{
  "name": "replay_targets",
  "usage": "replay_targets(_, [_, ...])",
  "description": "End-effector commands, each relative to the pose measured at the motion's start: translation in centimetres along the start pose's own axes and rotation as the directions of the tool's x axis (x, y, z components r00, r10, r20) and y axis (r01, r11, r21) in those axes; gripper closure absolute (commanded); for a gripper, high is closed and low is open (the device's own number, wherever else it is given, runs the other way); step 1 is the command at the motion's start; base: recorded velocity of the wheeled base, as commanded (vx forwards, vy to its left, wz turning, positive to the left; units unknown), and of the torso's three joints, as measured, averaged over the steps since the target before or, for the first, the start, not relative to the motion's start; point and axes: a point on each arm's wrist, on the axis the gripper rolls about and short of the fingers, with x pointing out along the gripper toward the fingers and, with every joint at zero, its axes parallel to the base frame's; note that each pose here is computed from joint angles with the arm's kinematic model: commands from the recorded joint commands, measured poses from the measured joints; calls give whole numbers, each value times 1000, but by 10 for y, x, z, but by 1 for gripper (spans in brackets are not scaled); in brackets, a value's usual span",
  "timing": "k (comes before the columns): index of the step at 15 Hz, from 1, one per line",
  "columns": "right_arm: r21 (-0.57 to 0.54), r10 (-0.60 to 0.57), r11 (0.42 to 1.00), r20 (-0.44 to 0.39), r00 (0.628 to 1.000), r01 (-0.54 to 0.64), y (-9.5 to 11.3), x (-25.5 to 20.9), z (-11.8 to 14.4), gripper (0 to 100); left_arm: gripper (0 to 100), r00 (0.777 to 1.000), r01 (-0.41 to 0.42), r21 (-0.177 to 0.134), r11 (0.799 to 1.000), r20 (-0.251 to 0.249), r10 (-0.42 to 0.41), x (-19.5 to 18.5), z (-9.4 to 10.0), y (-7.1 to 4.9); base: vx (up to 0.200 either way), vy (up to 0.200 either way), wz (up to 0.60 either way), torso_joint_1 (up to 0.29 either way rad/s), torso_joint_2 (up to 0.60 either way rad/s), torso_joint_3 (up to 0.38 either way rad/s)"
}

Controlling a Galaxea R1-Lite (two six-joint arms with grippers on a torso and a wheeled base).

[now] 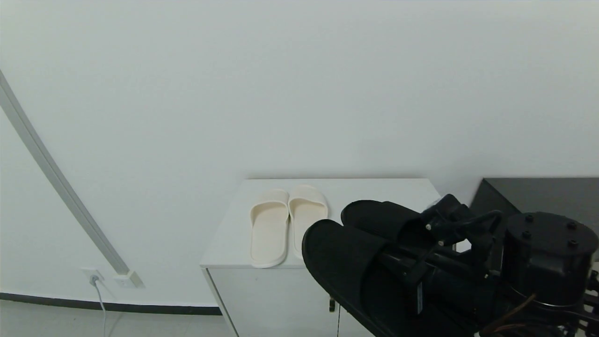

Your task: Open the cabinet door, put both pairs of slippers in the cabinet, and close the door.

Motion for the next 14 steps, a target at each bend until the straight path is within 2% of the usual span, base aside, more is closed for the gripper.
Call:
replay_targets(1, [5,9,1000,32,999,-9,0,-14,5,100,100,1000,-1,0,1000,-1,1,0,0,0,0,0,0,0,0,0])
replay_targets(4, [3,8,1000,17,1000,-8,0,-16,1,100,100,1000,-1,0,1000,-1,1,0,0,0,0,0,0,0,0,0])
replay_targets(13, [-2,0,1000,-7,1000,0,-2,-17,-6,100,100,1000,-1,-2,1000,-1,1,0,0,0,-200,0,0,-1,1,2])
replay_targets(14, [-4,-2,1000,-10,1000,2,-2,-17,-6,100,100,1000,-1,-2,1000,-1,1,0,0,0,0,0,0,0,0,0])
